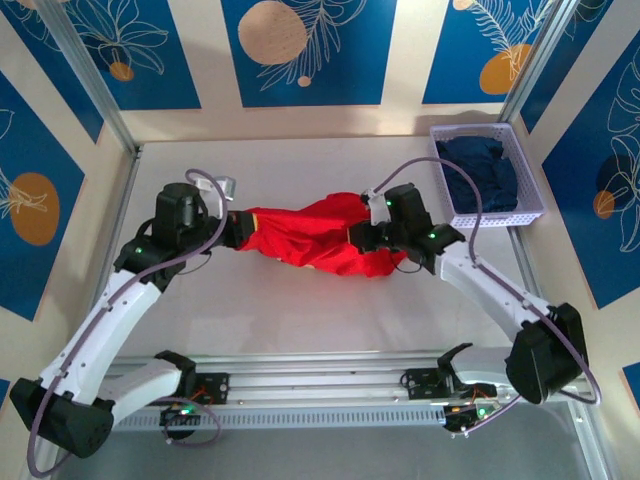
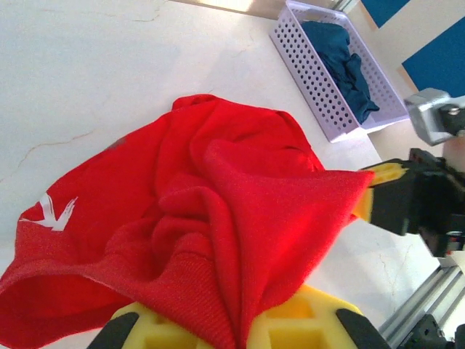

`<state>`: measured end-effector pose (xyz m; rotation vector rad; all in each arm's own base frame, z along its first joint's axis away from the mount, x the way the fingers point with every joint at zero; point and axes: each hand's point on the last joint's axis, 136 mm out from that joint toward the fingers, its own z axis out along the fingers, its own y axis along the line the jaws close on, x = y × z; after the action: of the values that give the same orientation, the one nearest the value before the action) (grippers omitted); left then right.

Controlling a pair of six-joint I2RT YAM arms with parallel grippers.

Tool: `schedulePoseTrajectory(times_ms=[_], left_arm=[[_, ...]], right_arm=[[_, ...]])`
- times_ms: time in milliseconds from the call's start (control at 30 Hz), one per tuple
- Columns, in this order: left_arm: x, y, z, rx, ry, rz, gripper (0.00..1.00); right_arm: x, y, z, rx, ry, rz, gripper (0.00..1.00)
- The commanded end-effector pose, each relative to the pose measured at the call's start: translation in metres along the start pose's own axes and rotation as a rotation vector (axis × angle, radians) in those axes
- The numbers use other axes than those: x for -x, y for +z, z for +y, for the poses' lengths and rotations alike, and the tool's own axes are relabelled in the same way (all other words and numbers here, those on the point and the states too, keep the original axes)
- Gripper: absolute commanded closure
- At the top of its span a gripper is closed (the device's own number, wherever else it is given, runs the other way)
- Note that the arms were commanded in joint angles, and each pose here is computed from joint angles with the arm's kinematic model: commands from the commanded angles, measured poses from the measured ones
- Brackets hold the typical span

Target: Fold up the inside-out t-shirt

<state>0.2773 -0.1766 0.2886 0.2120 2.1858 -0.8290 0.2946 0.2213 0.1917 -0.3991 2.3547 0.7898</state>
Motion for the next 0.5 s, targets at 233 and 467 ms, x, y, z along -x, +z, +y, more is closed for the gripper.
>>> schedulePoseTrajectory(times_ms=[233, 467], left_arm=[[-0.002, -0.003, -0.036, -0.206, -0.007, 0.064, 1.00], [-0.002, -0.002, -0.037, -0.209, -0.011, 0.068, 1.00]], right_arm=[[-0.034, 0.016, -0.025, -0.288, -0.142, 0.171, 0.65], [-0.038, 0.021, 0.052, -0.134, -0.537, -0.052, 0.60]])
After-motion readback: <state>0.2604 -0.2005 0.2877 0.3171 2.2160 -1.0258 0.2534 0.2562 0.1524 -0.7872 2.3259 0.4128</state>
